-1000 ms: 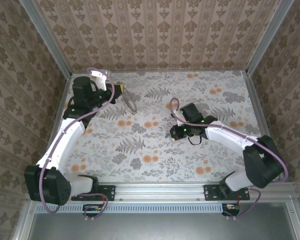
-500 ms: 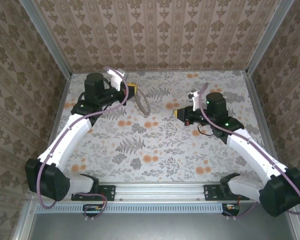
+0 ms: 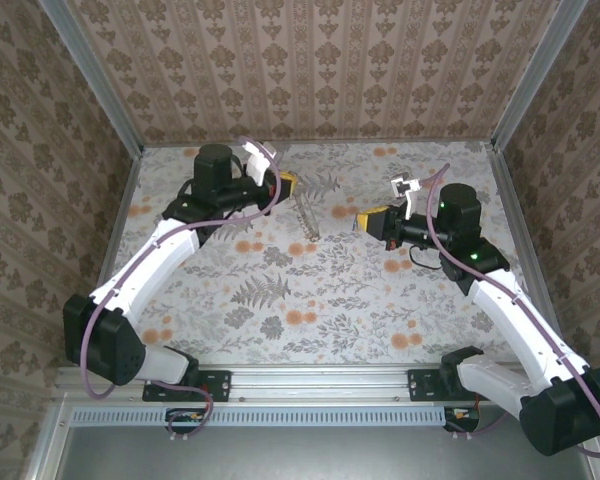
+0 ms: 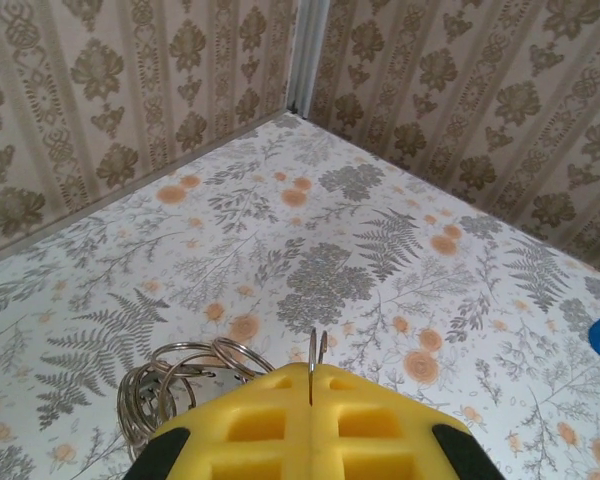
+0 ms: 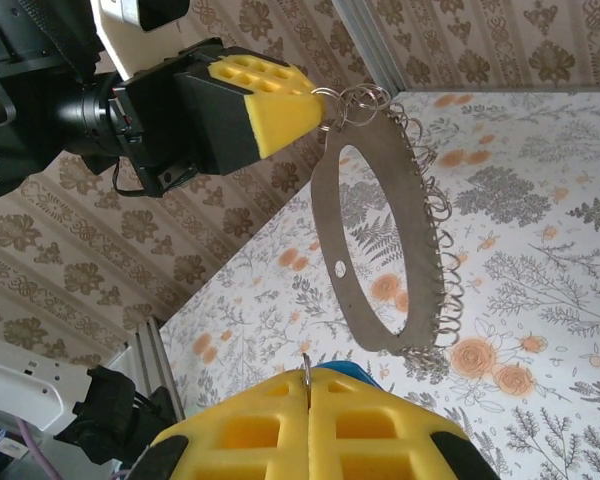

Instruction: Put the keys on the keyring

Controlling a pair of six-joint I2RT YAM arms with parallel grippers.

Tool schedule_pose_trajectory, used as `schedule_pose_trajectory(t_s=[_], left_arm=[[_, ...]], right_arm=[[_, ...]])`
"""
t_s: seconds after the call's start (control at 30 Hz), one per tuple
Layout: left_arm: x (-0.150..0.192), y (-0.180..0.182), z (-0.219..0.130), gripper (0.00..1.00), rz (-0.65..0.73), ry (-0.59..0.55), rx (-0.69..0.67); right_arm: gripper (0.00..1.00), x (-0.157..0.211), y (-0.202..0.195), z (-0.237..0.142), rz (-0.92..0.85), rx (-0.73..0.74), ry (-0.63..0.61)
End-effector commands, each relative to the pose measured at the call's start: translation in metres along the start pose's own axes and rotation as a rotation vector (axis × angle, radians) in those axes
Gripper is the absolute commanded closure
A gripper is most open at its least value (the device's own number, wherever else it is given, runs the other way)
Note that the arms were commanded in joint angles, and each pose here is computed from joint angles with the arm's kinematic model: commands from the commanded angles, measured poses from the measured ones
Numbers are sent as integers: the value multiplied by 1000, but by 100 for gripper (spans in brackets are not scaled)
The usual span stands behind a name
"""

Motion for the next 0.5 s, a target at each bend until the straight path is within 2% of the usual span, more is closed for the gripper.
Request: schedule_pose_trajectory(t_s=[0.0, 0.17, 0.3, 0.47], left_arm=[[-25, -9, -6, 100, 87, -80, 22], [-16, -11, -3, 100, 84, -68, 20], [-12, -11, -2, 100, 77, -60, 21], [-13, -12, -4, 100, 80, -61, 20]], right_arm=[[100, 8, 5, -4, 14, -26, 28], [100, 20, -17, -1, 72, 52, 43], [100, 40, -49, 3, 150, 171, 85], [100, 75, -83, 6, 257, 326, 187]])
Point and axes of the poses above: each hand's point on the last joint's axis, 136 mm out from that joint toward the fingers, its own z axis out along the fingers, its own y axis along the line the jaws close on, x = y × z, the point moved 2 cm from there along -z, back along the fingers, and after that the axes turned 12 degrees about z, right-handed, at the moved point
